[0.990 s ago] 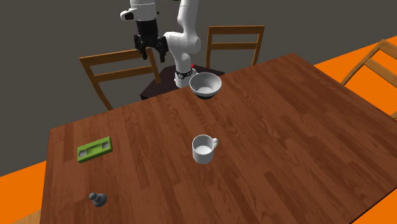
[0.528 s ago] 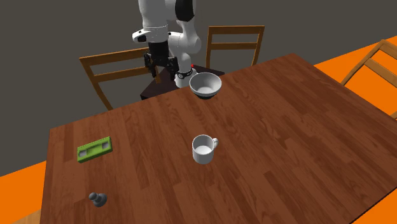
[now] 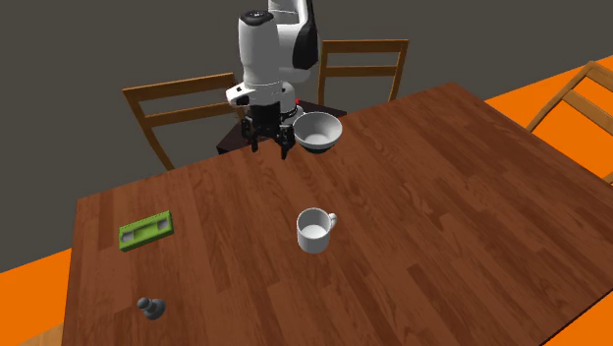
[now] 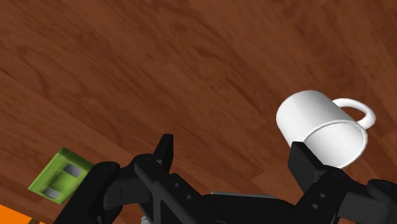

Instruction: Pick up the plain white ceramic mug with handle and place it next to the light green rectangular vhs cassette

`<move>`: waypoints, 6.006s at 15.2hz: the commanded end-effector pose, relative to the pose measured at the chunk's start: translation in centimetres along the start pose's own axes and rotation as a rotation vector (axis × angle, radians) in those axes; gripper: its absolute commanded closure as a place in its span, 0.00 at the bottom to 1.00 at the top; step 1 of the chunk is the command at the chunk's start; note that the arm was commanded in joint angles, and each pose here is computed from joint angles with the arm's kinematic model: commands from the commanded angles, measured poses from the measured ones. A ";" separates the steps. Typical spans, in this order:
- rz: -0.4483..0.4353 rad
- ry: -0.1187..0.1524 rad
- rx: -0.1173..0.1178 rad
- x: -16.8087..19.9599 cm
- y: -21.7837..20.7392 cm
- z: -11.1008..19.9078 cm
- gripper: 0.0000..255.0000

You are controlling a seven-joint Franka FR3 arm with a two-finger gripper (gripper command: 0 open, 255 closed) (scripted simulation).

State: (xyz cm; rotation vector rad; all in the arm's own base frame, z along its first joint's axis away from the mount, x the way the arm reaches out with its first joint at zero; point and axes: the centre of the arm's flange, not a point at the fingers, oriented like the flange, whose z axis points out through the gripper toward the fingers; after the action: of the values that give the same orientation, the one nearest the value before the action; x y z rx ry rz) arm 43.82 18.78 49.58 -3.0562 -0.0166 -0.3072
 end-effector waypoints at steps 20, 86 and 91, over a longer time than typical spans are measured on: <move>-0.023 0.011 -0.032 6.5 -12.5 16.6 0.00; -0.023 0.011 -0.032 18.1 3.0 0.9 1.00; -0.023 0.011 -0.032 21.0 8.9 1.1 1.00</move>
State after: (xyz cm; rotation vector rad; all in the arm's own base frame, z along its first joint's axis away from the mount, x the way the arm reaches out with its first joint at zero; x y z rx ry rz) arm 64.25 11.22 51.92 -3.0880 -0.0452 -0.3281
